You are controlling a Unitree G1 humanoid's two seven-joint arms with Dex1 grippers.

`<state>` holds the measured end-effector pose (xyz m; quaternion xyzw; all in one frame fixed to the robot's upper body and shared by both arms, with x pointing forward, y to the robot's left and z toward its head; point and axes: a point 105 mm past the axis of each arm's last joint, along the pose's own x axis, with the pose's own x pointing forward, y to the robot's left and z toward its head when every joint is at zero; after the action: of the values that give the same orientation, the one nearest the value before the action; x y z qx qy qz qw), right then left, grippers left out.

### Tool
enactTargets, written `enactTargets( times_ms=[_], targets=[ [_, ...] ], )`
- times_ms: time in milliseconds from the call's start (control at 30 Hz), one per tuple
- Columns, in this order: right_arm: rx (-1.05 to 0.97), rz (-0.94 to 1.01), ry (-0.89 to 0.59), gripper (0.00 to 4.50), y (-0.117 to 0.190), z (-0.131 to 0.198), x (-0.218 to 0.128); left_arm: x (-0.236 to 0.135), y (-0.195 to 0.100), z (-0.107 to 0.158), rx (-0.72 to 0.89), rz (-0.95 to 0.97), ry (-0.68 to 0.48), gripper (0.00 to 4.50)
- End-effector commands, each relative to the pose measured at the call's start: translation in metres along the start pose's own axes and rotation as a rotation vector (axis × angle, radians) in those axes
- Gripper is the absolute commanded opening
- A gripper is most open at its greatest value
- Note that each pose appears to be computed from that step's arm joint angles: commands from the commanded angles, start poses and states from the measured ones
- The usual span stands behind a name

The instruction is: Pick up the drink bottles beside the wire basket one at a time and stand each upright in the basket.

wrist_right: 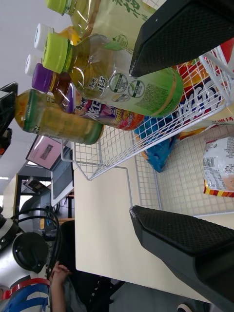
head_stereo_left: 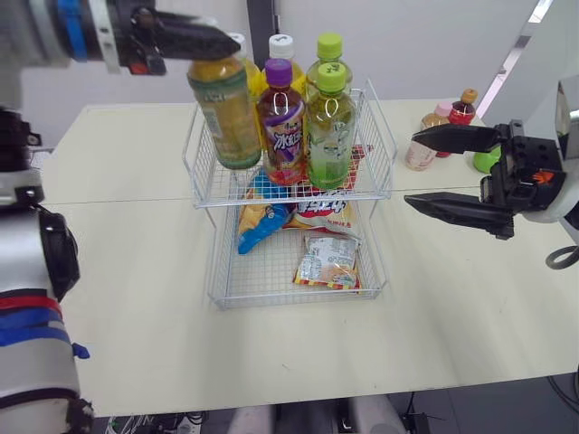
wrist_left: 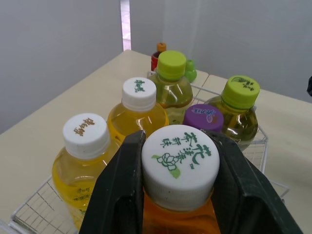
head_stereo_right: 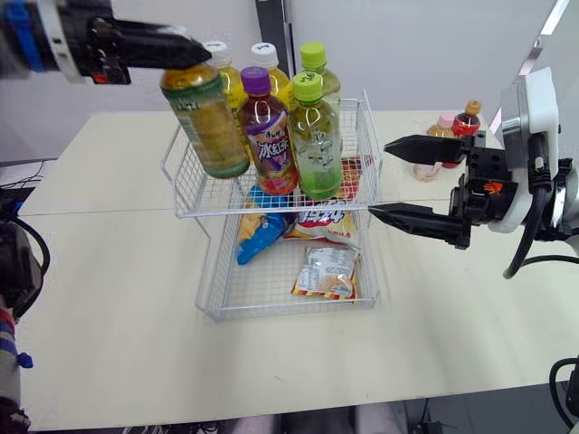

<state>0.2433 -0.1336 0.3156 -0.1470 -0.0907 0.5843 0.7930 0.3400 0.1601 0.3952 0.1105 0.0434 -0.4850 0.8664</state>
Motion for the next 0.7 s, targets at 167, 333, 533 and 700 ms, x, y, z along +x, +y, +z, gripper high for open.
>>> enactTargets(
  times_ms=[167,333,533,700],
  targets=[
    [-0.062,-0.027,-0.014,4.5,0.001,0.011,-0.002,0.0,-0.008,0.007,0.112,-0.024,-0.034,1.37],
    [-0.063,-0.029,-0.008,4.5,0.001,0.012,-0.002,0.0,-0.004,0.0,0.096,-0.023,-0.03,1.37],
    [-0.064,-0.029,-0.007,4.5,0.001,0.012,0.0,0.0,-0.006,-0.01,0.076,-0.051,-0.006,1.37],
    [-0.064,-0.028,-0.005,4.5,0.0,0.012,0.002,-0.001,-0.01,-0.01,0.076,-0.08,-0.011,2.98]
  ],
)
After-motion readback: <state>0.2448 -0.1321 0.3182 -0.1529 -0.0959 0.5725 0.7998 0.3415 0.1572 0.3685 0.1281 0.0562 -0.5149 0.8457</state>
